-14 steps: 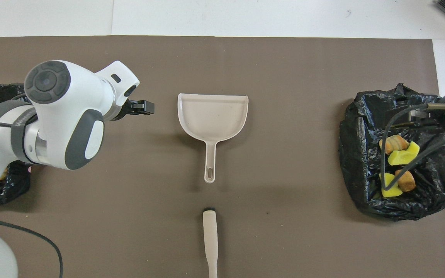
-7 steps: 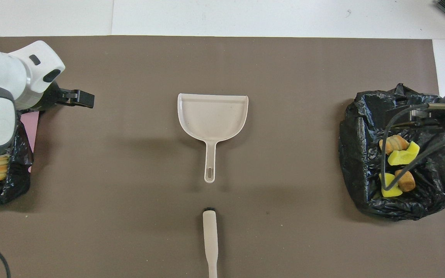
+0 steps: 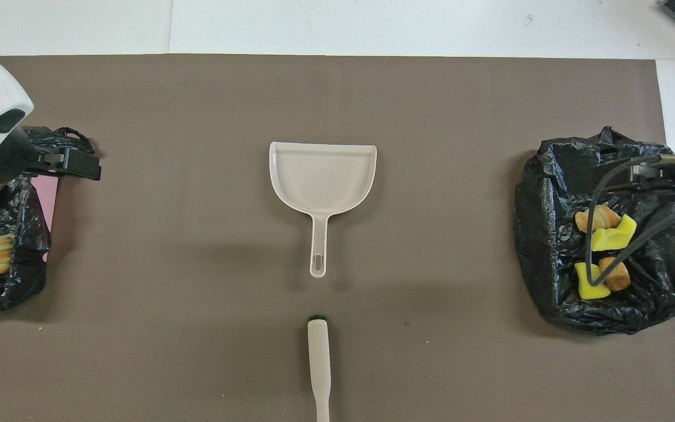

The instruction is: Sweep and dump trash in bin

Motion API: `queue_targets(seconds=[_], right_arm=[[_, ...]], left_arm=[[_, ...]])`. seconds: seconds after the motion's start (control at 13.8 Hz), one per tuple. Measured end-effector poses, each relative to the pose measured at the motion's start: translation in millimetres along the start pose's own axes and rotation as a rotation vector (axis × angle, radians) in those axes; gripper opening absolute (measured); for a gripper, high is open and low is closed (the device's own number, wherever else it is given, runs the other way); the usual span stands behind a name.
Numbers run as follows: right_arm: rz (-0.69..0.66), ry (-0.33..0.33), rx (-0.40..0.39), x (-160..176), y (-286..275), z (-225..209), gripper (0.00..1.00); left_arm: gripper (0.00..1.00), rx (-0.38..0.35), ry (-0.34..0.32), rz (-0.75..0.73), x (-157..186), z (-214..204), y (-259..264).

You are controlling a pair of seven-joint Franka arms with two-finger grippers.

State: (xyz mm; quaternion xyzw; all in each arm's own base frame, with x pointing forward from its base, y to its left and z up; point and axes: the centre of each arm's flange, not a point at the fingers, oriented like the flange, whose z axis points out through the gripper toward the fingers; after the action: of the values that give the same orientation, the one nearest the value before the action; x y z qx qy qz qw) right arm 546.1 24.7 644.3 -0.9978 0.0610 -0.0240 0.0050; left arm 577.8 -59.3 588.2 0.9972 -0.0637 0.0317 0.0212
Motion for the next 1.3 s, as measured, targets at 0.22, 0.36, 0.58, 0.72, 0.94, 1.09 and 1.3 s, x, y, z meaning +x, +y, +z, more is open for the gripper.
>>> queue_targets(seconds=[0.22, 0.36, 0.58, 0.72, 0.94, 1.09, 1.3], right_arm=[[0.0, 0.0, 0.0, 0, 0, 0, 1.0], [0.0, 0.0, 0.0, 0, 0, 0, 1.0], [0.0, 0.0, 0.0, 0, 0, 0, 1.0], [0.0, 0.0, 0.0, 0, 0, 0, 1.0], [0.0, 0.0, 0.0, 0, 0, 0, 1.0], [0.0, 0.0, 0.0, 0, 0, 0, 1.0], [0.0, 0.0, 0.0, 0, 0, 0, 1.0]], left_arm=[[1.0, -0.002, -0.037, -0.007, -14, -13, -4], [1.0, -0.002, -0.049, -0.019, -19, -13, -15], [1.0, -0.002, -0.056, -0.01, -22, -15, -15], [1.0, 0.012, -0.068, 0.008, -28, -25, -15], [1.0, 0.016, -0.058, 0.036, -33, -38, -16], [1.0, 0.016, -0.059, 0.038, -34, -38, -16], [1.0, 0.015, -0.063, 0.039, -34, -38, -16]])
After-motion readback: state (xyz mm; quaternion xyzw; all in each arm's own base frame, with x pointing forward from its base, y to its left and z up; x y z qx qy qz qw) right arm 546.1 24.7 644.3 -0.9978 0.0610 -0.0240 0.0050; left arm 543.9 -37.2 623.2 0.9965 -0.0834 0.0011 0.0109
